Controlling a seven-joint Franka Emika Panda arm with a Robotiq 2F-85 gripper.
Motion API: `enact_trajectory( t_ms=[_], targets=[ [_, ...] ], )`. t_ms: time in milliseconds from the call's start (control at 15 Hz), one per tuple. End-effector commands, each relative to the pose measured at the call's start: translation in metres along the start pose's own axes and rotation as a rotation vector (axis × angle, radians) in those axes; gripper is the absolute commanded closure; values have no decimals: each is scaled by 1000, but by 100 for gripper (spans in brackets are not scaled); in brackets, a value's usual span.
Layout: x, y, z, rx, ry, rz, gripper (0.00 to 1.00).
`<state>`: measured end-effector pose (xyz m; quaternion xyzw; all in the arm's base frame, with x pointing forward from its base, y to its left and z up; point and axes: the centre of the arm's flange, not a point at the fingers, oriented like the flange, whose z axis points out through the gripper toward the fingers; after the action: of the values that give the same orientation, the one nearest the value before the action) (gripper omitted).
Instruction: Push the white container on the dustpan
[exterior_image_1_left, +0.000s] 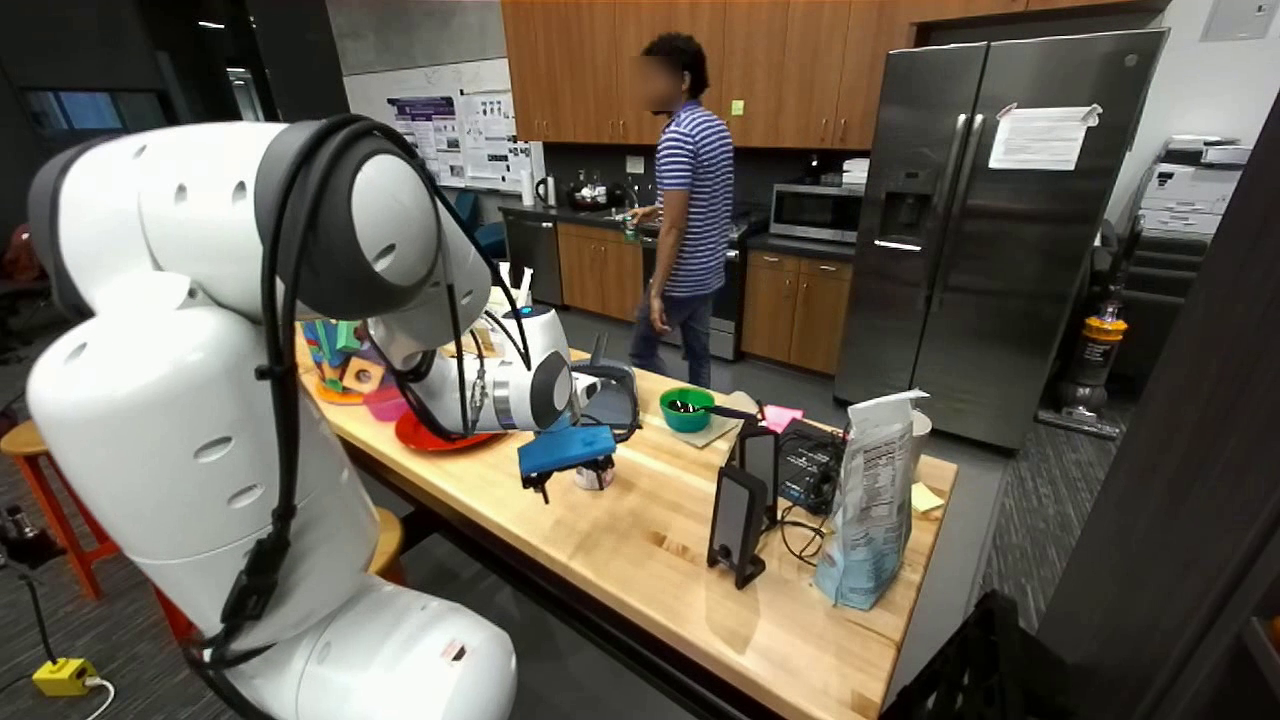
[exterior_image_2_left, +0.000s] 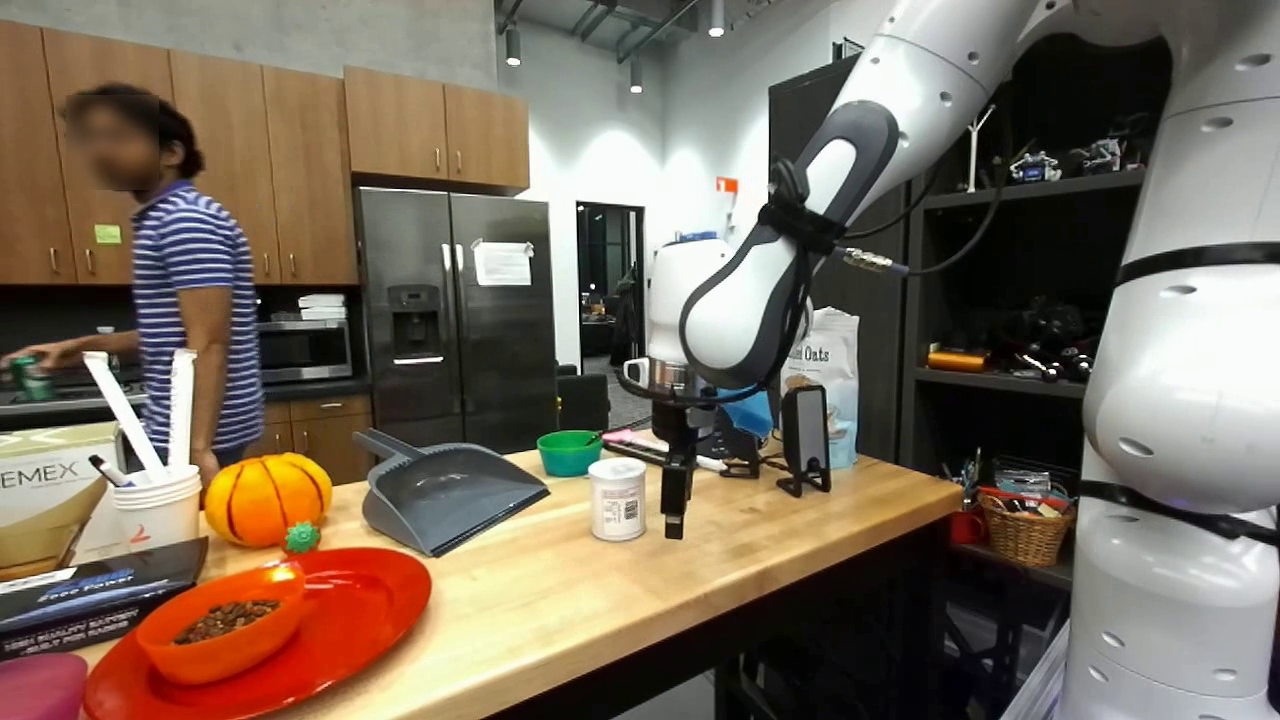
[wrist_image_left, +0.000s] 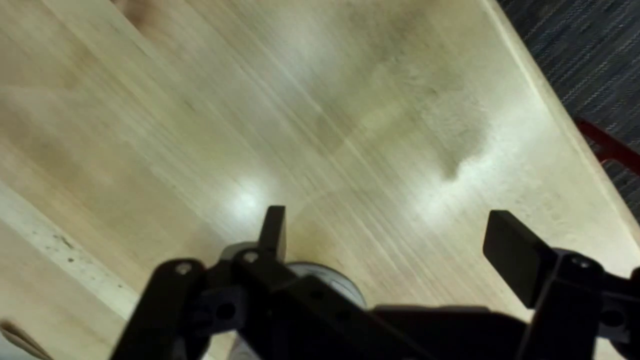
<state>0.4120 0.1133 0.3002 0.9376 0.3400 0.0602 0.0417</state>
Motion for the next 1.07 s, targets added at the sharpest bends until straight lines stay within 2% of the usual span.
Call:
enact_trajectory(
  t_ms=[0, 267, 467, 600, 733, 1000],
  targets=[
    [-19, 21, -4, -50, 43, 85, 0],
    [-8, 16, -8, -23, 138, 86, 0],
    [11, 0, -13, 32, 193, 76, 0],
    [21, -12, -14, 43, 212, 45, 0],
    [30, -19, -12, 28, 221, 0, 0],
    [29, -19, -1, -95, 162, -139, 0]
  ],
)
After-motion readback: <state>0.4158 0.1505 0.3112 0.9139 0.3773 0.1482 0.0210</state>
